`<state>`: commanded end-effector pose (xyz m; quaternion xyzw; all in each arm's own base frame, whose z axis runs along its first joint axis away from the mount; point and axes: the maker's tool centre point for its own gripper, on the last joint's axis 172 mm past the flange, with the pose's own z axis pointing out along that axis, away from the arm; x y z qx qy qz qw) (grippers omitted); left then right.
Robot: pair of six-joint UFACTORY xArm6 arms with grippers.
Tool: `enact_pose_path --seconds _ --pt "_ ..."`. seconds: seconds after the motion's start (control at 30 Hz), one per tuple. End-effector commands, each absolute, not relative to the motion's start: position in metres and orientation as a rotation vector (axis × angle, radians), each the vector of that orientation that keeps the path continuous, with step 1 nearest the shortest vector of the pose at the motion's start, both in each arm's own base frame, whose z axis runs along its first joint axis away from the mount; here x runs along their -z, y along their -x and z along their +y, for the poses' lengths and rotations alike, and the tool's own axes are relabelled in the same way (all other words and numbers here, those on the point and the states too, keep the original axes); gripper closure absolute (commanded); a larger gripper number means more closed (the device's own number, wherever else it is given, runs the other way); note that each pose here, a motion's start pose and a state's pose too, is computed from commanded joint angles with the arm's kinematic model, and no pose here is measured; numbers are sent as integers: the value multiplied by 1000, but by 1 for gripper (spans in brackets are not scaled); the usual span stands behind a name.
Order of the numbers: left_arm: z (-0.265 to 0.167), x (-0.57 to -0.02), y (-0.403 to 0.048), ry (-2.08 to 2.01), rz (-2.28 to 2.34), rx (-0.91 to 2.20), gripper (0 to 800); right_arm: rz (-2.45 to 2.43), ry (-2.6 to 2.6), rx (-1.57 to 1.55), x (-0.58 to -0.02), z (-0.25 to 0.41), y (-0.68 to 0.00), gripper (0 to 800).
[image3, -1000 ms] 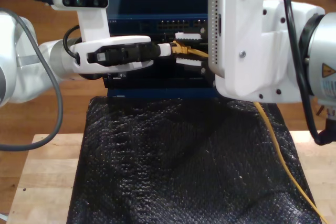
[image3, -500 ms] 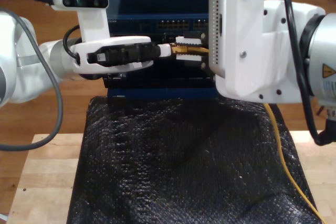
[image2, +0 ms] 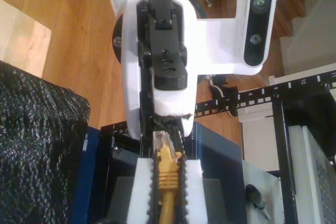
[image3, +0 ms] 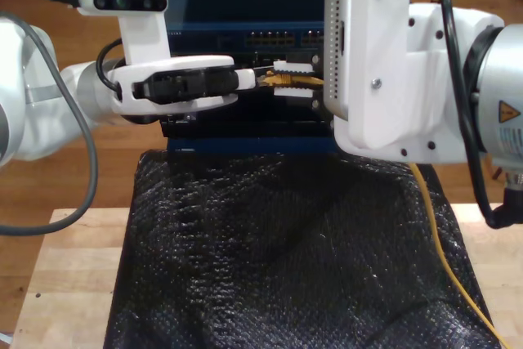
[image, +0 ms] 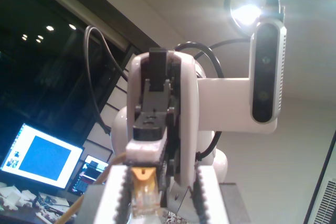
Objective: Grab the cable and plug it in
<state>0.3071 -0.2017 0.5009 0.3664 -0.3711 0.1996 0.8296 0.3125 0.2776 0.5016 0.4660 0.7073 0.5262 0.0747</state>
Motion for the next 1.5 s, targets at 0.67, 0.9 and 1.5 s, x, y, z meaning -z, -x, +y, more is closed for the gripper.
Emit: enact_pose_path --seconds 0.67,0.9,1.5 --pt "-204 -491 -337 -916 -768 -522 95 2042 -1583 -1594 -512 272 -331 798" --pt "-187 -488 -359 -1028 -791 -607 36 1918 -1807 -1503 -506 226 -357 799" --pt "-117 -356 -376 -1783 -1185 -527 5 1781 -2347 -947 -418 92 -366 799"
